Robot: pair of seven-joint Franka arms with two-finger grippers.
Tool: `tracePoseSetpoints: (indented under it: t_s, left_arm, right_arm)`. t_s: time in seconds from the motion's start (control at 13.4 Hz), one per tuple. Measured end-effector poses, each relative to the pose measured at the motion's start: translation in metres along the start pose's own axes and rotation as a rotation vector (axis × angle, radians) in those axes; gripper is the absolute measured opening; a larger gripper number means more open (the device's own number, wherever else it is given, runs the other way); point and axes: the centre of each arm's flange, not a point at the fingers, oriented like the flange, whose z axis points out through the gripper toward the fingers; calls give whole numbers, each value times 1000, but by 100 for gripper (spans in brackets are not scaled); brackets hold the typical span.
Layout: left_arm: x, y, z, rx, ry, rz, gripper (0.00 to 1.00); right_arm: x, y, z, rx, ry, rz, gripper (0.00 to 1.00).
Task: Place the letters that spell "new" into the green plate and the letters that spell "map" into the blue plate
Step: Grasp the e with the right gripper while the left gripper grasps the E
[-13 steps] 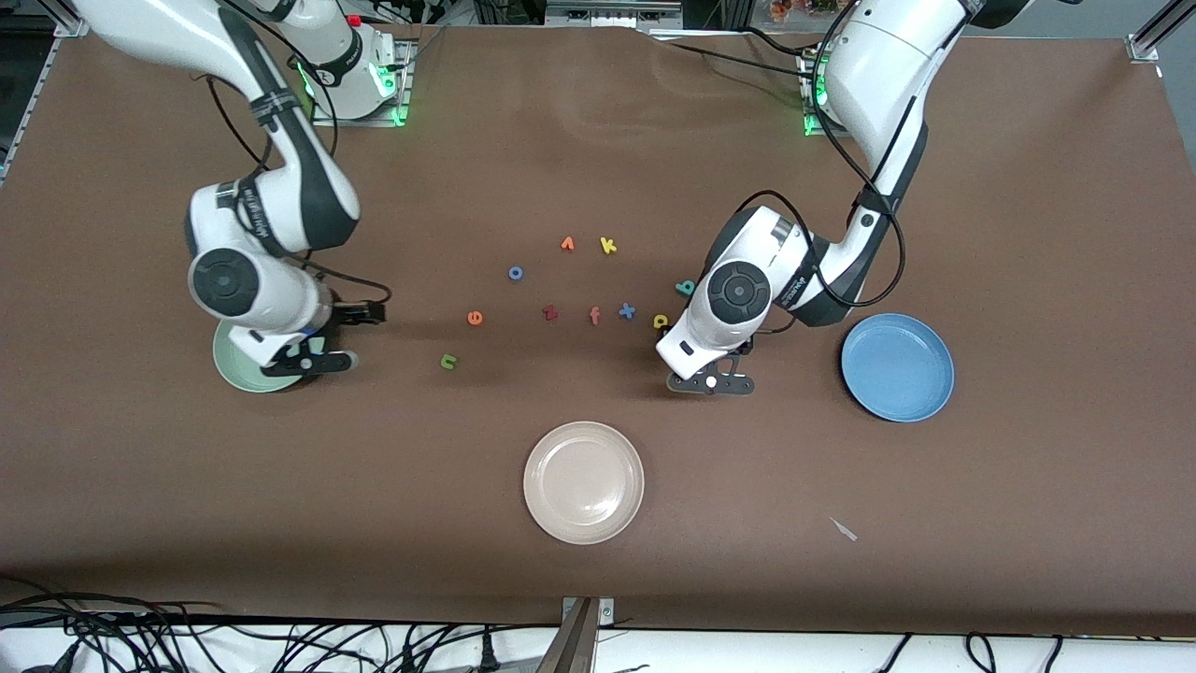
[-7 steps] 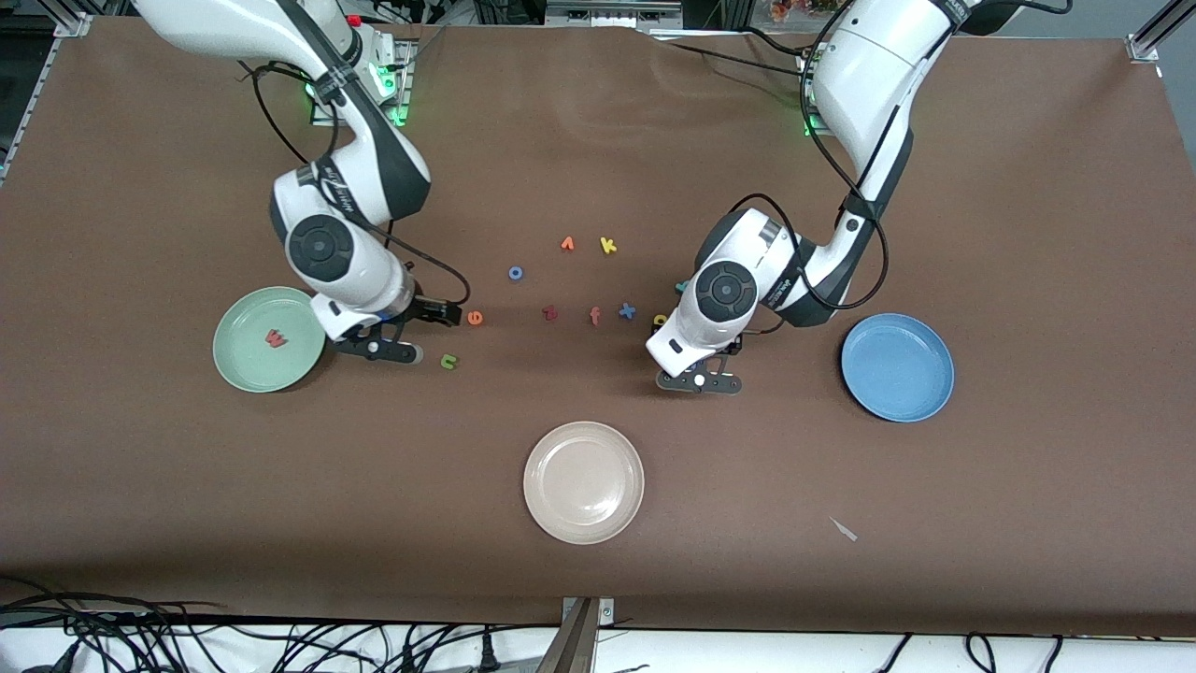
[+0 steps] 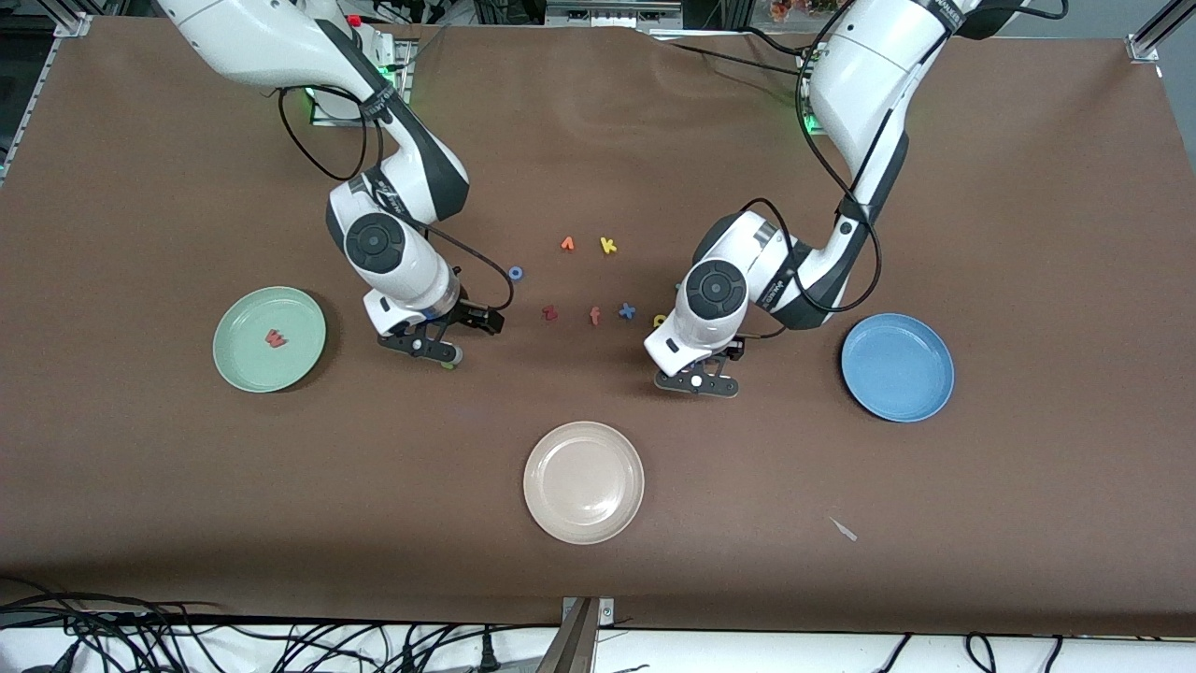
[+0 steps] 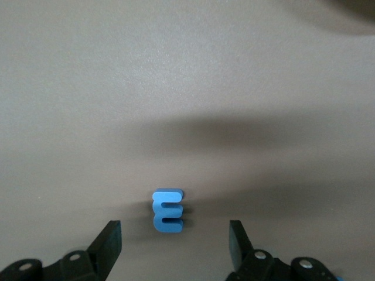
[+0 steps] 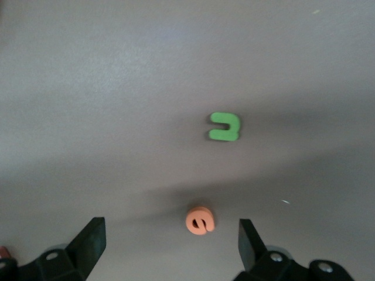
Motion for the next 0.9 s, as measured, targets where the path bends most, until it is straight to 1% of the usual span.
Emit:
tracePoseSetpoints:
  t_s: [0.22, 0.52, 0.6, 0.67, 0.75, 0.82, 0.9]
  left_arm:
    - [-1, 1, 9, 1, -6, 2, 81]
    - [0, 3, 21, -6, 0, 4, 78]
    - [0, 3, 23, -7, 0, 7, 75]
    - [0, 3, 25, -7, 0, 11, 73]
    - [-1, 3, 26, -7, -1, 15, 65]
    - [-1, 3, 28, -6, -3, 20, 65]
    - [-1, 3, 30, -6, -5, 25, 64]
  right_arm:
    - [-6, 4, 21, 21, 6, -1, 100]
    - [-12, 12, 38, 9, -14, -9, 96]
    - [-13, 13, 41, 7, -18, -17, 93]
    - [-13, 14, 43, 5, -21, -25, 92]
    - [-13, 15, 44, 3, -24, -31, 85]
    - [-13, 16, 46, 2, -25, -35, 79]
    - [-13, 16, 46, 1, -27, -39, 79]
